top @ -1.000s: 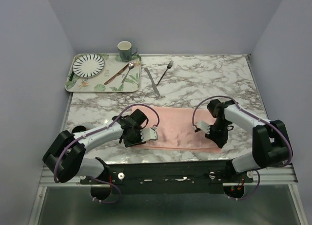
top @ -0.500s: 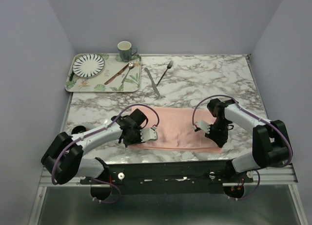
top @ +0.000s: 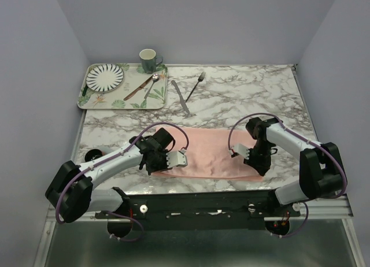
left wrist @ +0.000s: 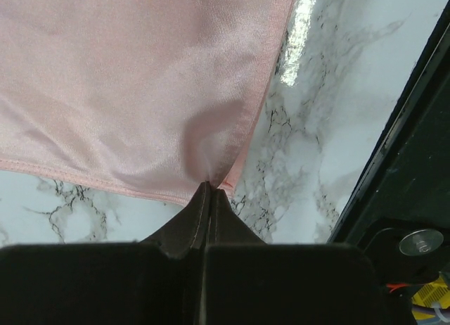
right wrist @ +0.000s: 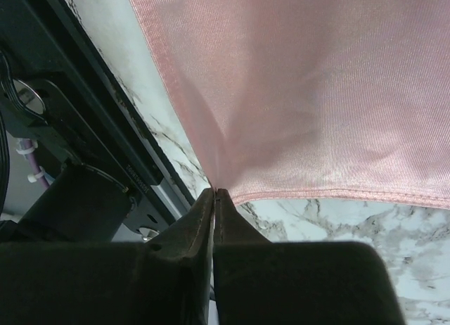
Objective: Fold the napkin into a case and place the utensils inside
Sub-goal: Smooth out the rectangle-folded napkin at the center of the board, then pick up the rectangle-folded napkin at the center of the board.
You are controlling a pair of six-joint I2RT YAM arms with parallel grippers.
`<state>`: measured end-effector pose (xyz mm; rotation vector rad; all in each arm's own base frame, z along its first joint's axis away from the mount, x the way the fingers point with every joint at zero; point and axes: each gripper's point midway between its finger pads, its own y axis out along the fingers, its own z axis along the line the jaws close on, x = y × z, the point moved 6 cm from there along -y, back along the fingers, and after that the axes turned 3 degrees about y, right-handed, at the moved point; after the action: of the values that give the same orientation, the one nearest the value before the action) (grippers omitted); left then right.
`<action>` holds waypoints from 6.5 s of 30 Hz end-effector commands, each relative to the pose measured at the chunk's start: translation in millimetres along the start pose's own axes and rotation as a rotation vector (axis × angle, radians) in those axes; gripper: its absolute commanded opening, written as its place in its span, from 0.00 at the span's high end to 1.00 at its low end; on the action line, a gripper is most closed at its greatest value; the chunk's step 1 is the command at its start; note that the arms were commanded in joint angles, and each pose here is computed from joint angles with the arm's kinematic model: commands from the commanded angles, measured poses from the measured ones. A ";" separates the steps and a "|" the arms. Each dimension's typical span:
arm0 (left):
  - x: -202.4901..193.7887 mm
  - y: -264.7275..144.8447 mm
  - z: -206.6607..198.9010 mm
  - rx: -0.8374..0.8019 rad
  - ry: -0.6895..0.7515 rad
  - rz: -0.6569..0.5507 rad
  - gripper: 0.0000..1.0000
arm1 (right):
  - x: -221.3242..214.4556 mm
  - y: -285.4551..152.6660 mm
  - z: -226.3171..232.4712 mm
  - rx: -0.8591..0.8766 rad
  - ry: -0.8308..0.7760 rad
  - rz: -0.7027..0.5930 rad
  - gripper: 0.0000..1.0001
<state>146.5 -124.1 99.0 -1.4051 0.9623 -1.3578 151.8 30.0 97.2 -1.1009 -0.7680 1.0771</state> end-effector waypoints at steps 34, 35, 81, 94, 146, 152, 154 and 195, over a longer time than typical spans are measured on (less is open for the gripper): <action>113.6 -92.7 142.6 -0.125 -0.737 -0.796 0.01 | 174.0 -174.7 -73.5 0.165 0.355 -1.075 0.00; 115.0 -100.4 147.0 -0.068 -0.729 -0.826 0.01 | 172.2 -183.4 -76.6 0.067 0.365 -1.116 0.00; 100.1 57.5 180.7 -0.351 -1.449 -1.021 0.01 | 156.0 -5.3 -143.3 0.625 0.983 -0.953 0.00; 54.3 58.2 185.3 -0.317 -1.576 -1.013 0.01 | 120.7 -13.7 -153.1 0.647 1.053 -0.951 0.00; -26.0 -36.7 110.5 0.171 -1.602 -0.463 0.43 | 46.2 -95.8 -169.8 0.114 1.033 -0.878 0.02; -26.1 -22.4 93.0 0.286 -1.592 -0.325 0.51 | 43.8 -89.2 -138.7 0.020 1.050 -0.844 0.02; -14.2 -19.4 89.0 0.290 -1.537 -0.317 0.51 | 42.8 -83.9 -133.0 0.014 1.055 -0.834 0.02; -5.0 48.4 100.4 0.356 -1.316 0.036 0.77 | 11.2 -65.2 -98.3 -0.061 1.116 -0.608 0.02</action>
<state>253.6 -132.6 75.4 -1.6365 -0.2084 -0.3236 257.2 8.0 127.5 -1.1773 -0.1791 -0.1376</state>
